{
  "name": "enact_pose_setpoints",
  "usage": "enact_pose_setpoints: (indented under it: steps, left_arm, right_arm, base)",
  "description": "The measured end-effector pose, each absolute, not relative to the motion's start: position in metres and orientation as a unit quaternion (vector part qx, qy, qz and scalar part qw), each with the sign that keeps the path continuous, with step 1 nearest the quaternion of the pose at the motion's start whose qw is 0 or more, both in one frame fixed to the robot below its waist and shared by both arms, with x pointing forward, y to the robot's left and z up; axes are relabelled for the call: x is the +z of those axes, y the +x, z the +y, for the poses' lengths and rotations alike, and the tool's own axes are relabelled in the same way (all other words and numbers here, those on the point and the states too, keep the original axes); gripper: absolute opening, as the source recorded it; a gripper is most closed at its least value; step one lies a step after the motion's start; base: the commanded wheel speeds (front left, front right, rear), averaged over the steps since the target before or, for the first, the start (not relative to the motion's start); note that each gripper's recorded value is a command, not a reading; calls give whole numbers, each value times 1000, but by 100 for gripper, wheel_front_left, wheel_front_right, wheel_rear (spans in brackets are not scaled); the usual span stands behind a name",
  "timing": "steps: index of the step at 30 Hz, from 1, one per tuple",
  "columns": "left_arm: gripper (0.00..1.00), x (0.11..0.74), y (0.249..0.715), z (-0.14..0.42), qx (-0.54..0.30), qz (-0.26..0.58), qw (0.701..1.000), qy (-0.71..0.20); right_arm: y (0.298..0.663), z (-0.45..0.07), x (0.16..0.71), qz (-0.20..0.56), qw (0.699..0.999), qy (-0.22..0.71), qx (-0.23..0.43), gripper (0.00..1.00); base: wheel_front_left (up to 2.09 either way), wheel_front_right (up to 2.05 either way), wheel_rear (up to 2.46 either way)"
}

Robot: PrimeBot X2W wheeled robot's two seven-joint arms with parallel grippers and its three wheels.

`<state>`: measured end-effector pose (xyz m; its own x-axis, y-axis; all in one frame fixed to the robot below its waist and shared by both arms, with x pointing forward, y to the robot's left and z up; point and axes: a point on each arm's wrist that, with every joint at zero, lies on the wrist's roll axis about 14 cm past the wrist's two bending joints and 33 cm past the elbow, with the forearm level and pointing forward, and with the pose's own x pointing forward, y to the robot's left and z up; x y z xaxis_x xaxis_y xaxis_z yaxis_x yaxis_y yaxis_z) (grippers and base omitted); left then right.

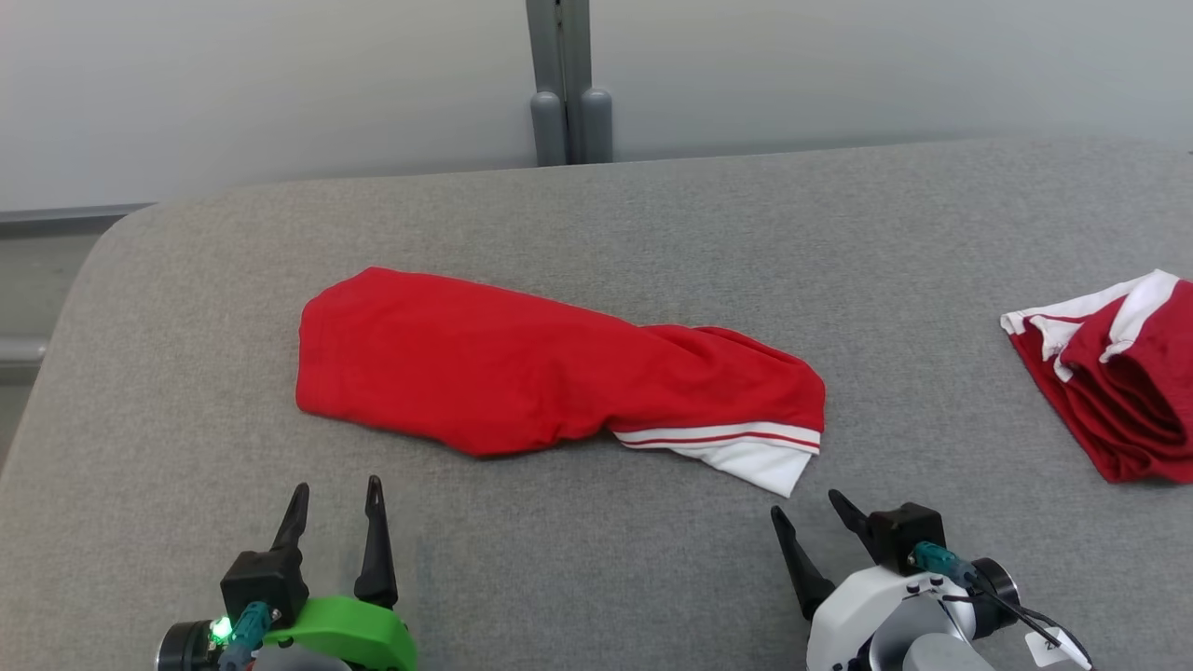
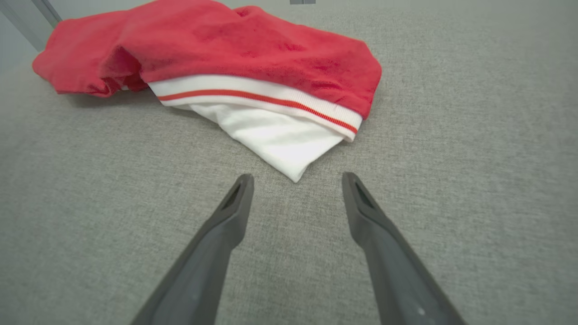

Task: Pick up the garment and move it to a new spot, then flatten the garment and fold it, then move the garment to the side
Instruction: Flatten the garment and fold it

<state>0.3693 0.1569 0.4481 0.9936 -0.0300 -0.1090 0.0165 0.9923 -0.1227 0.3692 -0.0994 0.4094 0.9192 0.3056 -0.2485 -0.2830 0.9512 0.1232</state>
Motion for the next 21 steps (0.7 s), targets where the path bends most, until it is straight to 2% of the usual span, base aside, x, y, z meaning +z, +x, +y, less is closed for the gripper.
enact_pose_setpoints:
  steps: [3,6,7,8,9,10,13,17,21]
  left_arm:
    - [100,444,368,161,-6,62,996,-64]
    - [100,439,367,167,3,70,996,-64]
    - [100,437,367,169,6,71,995,-64]
    - [100,437,367,170,8,72,995,-64]
    - [100,436,368,172,10,73,995,-64]
    - [100,435,368,174,13,74,995,-64]
    - [100,431,368,177,19,80,994,-67]
    - [100,429,368,181,25,83,994,-68]
    - [100,432,368,182,26,79,994,-68]
  right_arm:
    - [373,-95,400,150,975,42,156,99]
    - [380,-92,395,159,974,43,159,80]
    - [382,-91,394,161,973,44,160,79]
    - [383,-90,393,162,972,44,162,71]
    - [384,-88,391,165,972,44,164,57]
    - [386,-86,389,168,971,43,166,39]
    - [390,-83,387,172,969,46,171,0]
    - [396,-78,389,168,969,50,175,0]
    - [412,-58,427,108,971,73,200,0]
  base:
    - [0,0,0]
    - [0,0,0]
    - [0,0,0]
    - [0,0,0]
    - [0,0,0]
    - [0,0,0]
    - [0,0,0]
    - [0,0,0]
    - [0,0,0]
